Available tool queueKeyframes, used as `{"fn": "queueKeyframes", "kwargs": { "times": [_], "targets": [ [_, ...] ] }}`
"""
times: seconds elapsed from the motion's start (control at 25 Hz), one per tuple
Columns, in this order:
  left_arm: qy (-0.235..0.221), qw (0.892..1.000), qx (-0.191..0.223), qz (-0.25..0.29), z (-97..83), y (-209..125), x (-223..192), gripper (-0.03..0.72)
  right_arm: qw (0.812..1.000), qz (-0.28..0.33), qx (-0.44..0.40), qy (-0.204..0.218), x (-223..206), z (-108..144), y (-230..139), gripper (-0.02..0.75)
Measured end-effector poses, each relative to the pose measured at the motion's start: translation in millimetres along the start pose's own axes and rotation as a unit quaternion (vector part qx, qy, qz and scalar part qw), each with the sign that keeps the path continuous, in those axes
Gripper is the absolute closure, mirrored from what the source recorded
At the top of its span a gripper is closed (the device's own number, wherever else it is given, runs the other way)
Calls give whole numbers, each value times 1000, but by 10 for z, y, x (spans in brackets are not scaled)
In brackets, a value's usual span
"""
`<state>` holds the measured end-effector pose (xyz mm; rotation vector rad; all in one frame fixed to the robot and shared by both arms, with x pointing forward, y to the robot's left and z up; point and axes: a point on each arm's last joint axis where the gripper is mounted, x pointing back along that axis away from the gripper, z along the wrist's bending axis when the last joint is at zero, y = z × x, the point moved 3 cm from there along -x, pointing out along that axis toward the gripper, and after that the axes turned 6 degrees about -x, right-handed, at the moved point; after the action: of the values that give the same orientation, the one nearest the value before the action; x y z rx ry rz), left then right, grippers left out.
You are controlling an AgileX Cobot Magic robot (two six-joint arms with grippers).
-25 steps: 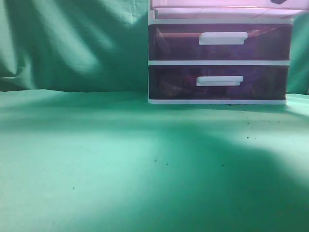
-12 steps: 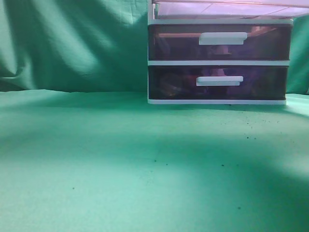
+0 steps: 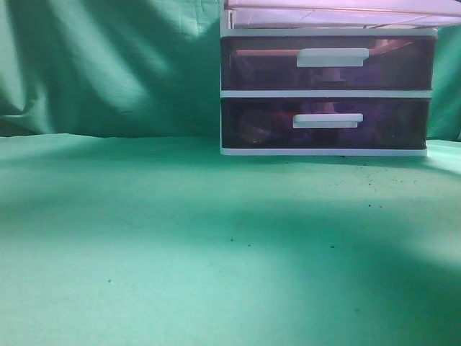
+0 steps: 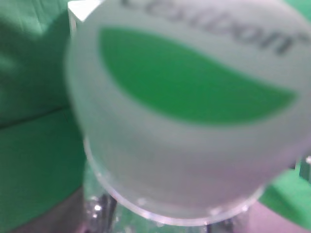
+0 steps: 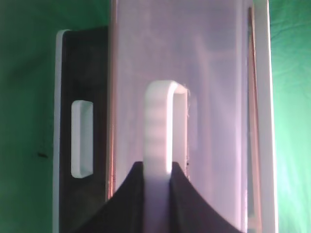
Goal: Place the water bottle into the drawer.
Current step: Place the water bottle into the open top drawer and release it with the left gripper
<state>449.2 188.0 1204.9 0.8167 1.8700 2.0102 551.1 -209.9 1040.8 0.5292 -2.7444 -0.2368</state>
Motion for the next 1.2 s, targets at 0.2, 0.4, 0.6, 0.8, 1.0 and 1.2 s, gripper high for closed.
{"fn": "queueKeyframes", "kwargs": {
  "times": [0.2, 0.4, 0.6, 0.8, 1.0, 1.2],
  "targets": [
    [-7, 1000, 14, -16, 19, 177, -145, 386, 1000, -1, 2, 21, -6, 90, 83, 651],
    [-59, 997, -40, -15, -145, 364, -531, 386, 1000, 2, 3, 25, -6, 98, 78, 651],
    [-105, 990, -98, -17, -317, 627, -1022, 386, 1000, 3, 5, 26, -6, 101, 77, 651],
    [-143, 966, -214, -2, -444, 665, -1609, 386, 1000, 2, 7, 25, -3, 98, 79, 651],
    [-163, 938, -305, 36, -488, 420, -2104, 386, 1000, 3, 5, 26, -3, 99, 77, 651],
    [-142, 908, -388, 71, -442, 154, -2415, 386, 1000, 3, 6, 26, -3, 100, 78, 651]
  ]
}}
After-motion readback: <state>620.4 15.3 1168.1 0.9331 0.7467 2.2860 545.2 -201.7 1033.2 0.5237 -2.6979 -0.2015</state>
